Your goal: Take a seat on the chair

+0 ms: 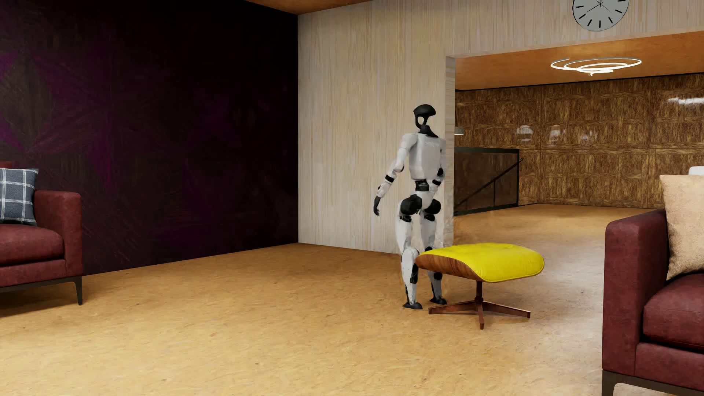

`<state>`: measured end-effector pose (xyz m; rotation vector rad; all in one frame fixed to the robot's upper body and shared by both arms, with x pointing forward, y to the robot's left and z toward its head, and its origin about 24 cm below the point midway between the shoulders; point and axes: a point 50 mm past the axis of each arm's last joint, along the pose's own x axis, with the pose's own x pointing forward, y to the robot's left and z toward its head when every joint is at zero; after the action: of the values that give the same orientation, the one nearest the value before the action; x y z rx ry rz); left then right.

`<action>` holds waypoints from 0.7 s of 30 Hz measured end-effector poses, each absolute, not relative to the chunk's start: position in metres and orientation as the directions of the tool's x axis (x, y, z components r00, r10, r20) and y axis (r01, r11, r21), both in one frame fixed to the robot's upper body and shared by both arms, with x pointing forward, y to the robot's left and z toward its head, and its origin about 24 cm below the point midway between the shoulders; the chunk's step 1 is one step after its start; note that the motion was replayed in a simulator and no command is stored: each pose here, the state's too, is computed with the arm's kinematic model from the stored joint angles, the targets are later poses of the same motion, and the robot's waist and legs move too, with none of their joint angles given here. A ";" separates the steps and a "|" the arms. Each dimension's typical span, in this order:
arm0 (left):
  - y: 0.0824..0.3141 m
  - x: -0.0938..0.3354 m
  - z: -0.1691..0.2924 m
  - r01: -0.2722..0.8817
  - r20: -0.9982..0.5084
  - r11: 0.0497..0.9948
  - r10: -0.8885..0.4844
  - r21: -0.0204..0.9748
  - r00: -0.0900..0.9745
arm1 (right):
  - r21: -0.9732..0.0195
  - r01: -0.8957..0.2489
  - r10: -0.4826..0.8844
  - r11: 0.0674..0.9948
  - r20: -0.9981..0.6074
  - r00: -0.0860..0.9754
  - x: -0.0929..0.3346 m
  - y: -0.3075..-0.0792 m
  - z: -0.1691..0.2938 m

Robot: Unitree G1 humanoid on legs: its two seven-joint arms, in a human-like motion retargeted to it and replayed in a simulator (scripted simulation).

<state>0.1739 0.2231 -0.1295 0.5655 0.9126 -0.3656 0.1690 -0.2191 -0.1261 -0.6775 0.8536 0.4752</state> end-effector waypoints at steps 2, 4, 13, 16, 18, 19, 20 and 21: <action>0.230 0.147 -0.144 0.475 -0.880 0.836 0.020 0.275 0.474 | -0.334 -0.599 -0.001 0.728 -0.874 0.486 0.145 -0.233 -0.141; 0.230 0.125 -0.153 0.444 -0.910 0.862 0.047 0.245 0.411 | -0.330 -0.599 -0.054 0.729 -0.901 0.431 0.130 -0.242 -0.146; 0.199 0.106 -0.159 0.476 -0.908 0.872 -0.105 0.111 0.405 | -0.296 -0.586 -0.007 0.754 -0.896 0.444 0.121 -0.244 -0.144; 0.204 0.111 -0.158 0.493 -0.907 0.859 -0.095 0.133 0.411 | -0.279 -0.580 0.019 0.765 -0.891 0.453 0.122 -0.234 -0.145; 0.208 0.116 -0.155 0.508 -0.901 0.849 -0.095 0.149 0.424 | -0.272 -0.592 0.047 0.758 -0.883 0.466 0.124 -0.230 -0.144; 0.210 0.116 -0.155 0.498 -0.901 0.853 -0.083 0.156 0.425 | -0.261 -0.602 0.065 0.755 -0.883 0.465 0.124 -0.227 -0.144; 0.212 0.116 -0.155 0.484 -0.902 0.859 -0.067 0.166 0.427 | -0.257 -0.608 0.071 0.752 -0.884 0.462 0.124 -0.226 -0.145; 0.214 0.115 -0.155 0.471 -0.903 0.866 -0.056 0.169 0.426 | -0.256 -0.613 0.071 0.748 -0.887 0.457 0.123 -0.226 -0.145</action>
<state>0.1153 0.2140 -0.1551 0.4326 1.0885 -0.3423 0.1232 -0.2256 -0.1452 -0.6097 1.0187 0.4550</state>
